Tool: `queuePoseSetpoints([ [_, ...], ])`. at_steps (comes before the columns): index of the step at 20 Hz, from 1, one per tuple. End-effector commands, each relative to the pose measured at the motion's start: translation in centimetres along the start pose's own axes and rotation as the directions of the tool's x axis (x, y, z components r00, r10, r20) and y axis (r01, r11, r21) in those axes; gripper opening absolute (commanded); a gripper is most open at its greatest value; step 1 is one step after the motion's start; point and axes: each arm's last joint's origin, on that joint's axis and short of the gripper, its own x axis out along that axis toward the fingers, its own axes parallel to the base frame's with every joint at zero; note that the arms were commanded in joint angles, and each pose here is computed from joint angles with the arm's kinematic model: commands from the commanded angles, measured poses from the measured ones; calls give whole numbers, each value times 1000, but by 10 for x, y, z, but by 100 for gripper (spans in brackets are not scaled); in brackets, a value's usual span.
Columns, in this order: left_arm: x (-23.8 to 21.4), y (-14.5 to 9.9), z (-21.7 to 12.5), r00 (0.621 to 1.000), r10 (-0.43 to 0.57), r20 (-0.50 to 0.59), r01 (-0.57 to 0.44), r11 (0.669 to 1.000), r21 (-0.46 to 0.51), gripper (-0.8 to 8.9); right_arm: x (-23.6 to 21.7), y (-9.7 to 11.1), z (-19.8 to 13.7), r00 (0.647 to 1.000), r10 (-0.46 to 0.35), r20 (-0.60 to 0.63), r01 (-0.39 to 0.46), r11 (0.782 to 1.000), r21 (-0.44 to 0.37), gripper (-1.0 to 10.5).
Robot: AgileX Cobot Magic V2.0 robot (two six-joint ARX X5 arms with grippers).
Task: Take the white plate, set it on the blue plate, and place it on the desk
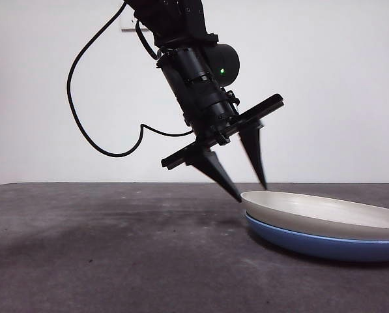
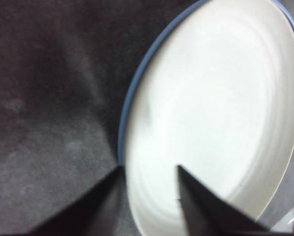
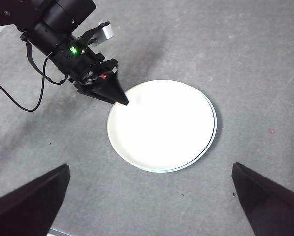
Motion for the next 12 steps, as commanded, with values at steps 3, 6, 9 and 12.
queuePoseSetpoints([
  [3,2,-7,5,1000,-14,8,14,1000,23,442,-4,1,3,1000,6,21,-6,1000,-8,558],
  [6,-15,-9,7,1000,5,0,-5,998,63,448,-4,1,3,1000,7,21,-6,1000,-8,558],
  [9,-40,-14,7,996,92,-9,-90,985,147,576,-4,1,3,1000,7,20,-6,1000,-6,558],
  [12,-68,-23,1,989,143,-33,-133,967,218,658,-4,1,3,1000,6,20,-6,1000,-1,558],
])
